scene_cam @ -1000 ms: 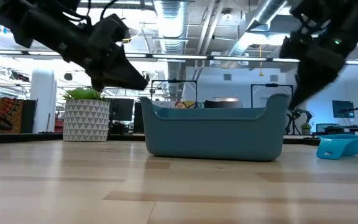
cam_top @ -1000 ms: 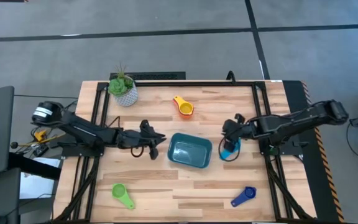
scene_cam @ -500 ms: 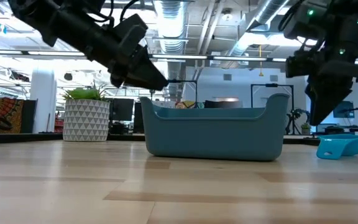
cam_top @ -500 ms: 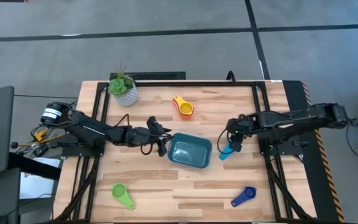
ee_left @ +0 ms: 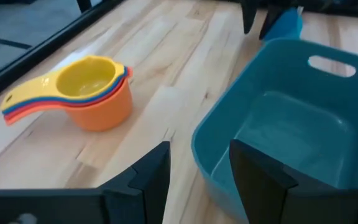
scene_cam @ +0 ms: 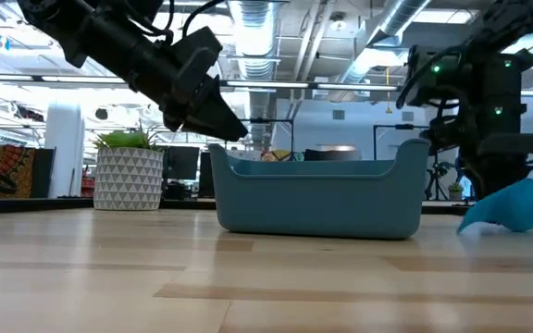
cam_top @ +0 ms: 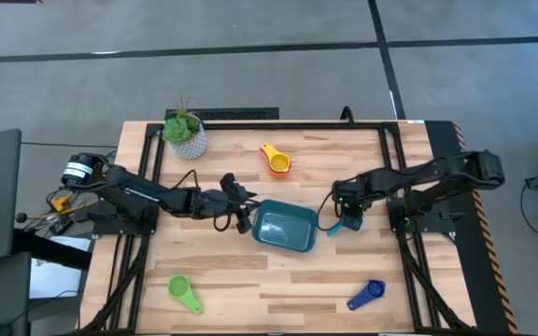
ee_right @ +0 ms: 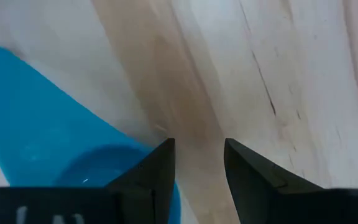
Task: Nest measuring cups in basket
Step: Stack the green measuring cup on top of the yellow measuring cup
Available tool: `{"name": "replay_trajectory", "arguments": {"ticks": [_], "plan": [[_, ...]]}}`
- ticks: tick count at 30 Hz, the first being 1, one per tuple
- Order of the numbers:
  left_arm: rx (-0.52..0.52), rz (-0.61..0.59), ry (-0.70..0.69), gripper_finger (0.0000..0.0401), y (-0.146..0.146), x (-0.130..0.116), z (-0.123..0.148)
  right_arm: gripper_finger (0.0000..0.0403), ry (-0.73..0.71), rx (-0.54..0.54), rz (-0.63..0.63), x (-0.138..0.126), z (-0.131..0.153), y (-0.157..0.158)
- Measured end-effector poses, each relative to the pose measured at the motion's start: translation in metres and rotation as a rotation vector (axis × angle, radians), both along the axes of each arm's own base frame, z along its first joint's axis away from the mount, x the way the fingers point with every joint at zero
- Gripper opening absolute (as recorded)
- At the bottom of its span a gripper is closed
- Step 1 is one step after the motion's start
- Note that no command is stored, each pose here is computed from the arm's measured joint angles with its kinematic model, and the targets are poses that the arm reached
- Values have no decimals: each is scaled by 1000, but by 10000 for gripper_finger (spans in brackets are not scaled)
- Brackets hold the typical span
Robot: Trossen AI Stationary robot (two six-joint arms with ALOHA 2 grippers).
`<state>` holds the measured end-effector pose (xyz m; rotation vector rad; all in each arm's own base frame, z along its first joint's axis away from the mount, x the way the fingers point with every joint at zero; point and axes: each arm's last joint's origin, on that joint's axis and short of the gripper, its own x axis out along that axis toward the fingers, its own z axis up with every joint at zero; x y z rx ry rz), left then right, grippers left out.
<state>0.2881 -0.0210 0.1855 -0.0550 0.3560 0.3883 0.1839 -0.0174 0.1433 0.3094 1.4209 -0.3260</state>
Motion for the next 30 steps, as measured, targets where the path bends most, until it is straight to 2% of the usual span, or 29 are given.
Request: {"name": "replay_trajectory", "arguments": {"ticks": [9, 15, 25, 30], "plan": [[5, 18, 4, 156, 4, 0, 0, 142, -64, -11, -14, 9, 20, -1], [13, 19, 7, 156, 5, 0, 0, 137, -51, 1, -85, 1, 39, 0], [15, 18, 5, 156, 5, 0, 0, 161, -35, 27, -127, -10, 48, 13], [30, 12, 1, 156, 5, 1, 1, 173, -52, 39, -102, -7, 46, 19]]}}
